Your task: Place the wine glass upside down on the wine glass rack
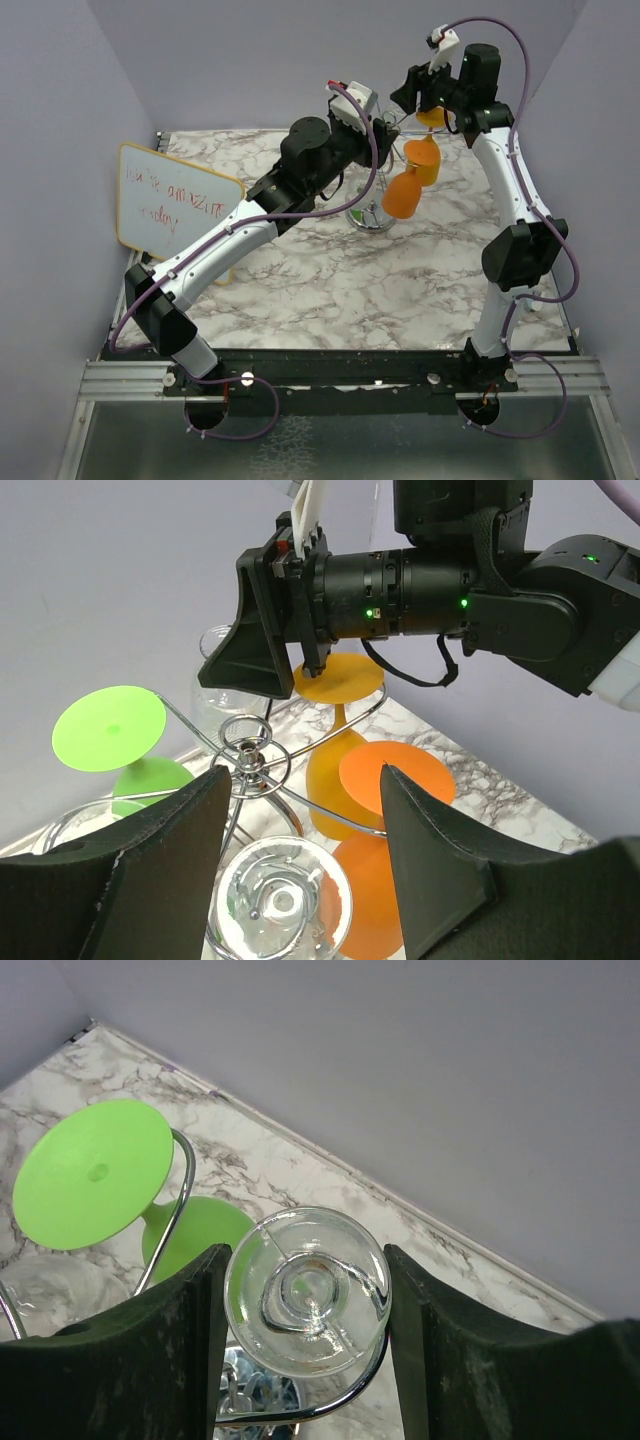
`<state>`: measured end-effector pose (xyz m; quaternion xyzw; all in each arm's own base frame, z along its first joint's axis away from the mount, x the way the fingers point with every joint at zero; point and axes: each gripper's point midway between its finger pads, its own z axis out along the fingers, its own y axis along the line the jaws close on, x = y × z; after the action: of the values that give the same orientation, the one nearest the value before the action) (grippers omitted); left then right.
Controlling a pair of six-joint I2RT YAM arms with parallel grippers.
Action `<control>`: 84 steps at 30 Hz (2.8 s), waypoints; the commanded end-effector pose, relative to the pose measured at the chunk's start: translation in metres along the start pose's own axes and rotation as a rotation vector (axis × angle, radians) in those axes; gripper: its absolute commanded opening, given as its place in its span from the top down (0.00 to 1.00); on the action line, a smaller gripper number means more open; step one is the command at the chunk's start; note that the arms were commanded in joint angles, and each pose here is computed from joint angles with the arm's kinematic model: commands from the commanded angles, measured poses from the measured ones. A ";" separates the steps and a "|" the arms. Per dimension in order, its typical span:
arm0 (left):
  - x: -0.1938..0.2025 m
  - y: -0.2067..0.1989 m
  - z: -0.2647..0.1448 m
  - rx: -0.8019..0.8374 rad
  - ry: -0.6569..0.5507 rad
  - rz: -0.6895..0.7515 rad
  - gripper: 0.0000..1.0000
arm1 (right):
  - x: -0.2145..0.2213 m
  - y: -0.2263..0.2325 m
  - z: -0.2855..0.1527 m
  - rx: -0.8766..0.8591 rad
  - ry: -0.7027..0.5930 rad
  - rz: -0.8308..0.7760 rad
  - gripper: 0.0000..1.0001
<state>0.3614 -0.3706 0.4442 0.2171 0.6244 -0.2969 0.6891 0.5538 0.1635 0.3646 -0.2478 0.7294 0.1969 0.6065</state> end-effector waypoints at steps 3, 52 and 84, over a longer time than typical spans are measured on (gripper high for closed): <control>-0.019 0.005 -0.010 -0.018 -0.043 0.005 0.37 | -0.022 0.002 -0.004 -0.011 -0.048 -0.031 0.37; 0.019 0.058 -0.157 -0.308 0.142 -0.115 0.01 | 0.012 0.051 -0.260 0.516 -0.180 0.289 0.01; 0.017 0.082 -0.296 -0.425 0.160 -0.176 0.01 | 0.056 0.138 -0.441 0.597 -0.252 0.420 0.00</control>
<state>0.2041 -0.1296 0.3872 0.0557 0.7345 -0.2163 0.6408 0.1119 0.0037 0.3979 0.1412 0.6869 0.1347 0.7000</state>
